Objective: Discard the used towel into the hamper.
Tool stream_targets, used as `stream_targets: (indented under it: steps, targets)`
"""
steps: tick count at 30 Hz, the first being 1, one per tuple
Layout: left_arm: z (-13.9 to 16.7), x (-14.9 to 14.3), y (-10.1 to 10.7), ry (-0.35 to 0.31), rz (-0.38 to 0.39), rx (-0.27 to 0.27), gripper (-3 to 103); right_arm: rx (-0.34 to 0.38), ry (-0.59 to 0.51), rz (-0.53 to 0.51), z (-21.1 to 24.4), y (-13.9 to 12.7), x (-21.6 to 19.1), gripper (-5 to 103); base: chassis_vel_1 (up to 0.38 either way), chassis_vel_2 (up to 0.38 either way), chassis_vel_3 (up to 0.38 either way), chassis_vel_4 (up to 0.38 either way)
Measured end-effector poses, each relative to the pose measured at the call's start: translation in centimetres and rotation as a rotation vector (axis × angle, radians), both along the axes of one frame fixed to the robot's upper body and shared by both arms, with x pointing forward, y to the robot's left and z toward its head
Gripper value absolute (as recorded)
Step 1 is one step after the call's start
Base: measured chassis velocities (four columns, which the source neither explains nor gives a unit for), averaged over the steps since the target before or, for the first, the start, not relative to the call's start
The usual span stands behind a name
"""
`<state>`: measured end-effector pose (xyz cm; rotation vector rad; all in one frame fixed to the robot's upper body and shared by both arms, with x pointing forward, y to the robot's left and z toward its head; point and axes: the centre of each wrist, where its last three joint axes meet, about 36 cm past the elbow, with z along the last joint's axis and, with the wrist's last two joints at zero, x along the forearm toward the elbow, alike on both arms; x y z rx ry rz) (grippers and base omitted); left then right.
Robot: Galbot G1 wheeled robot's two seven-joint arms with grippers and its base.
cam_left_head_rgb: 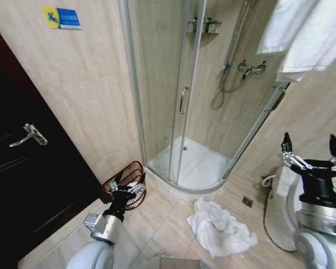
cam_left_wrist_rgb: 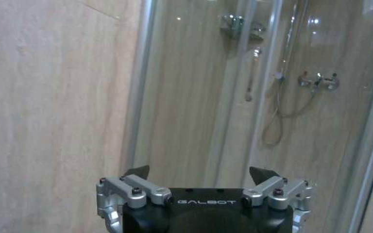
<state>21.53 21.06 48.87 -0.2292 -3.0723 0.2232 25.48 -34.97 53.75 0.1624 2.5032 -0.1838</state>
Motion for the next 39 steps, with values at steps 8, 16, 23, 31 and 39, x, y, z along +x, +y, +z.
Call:
stream_targets:
  steps: [8,16,23,31,39]
  targets:
    - [0.0,0.0,0.0,0.0,0.0,0.0,100,0.001,0.002,0.002,-0.28,0.07,0.12,100,-0.18,-0.177,0.178,0.178]
    - [0.0,0.0,0.0,0.0,0.0,0.0,100,-0.005,-0.001,0.006,-0.24,-0.08,0.34,100,-0.146,-0.138,0.137,0.155]
    - [0.0,0.0,0.0,0.0,0.0,0.0,100,-0.008,0.003,0.013,-0.29,-0.16,0.34,100,-0.098,-0.091,0.086,0.083]
    - [0.0,0.0,0.0,0.0,0.0,0.0,100,-0.007,0.004,0.019,-0.32,-0.28,0.34,100,-0.088,-0.09,0.1,0.102]
    - [0.0,0.0,-0.01,0.0,0.0,0.0,100,-0.011,-0.016,0.026,-0.19,-0.19,0.48,100,-0.136,-0.12,0.115,0.097]
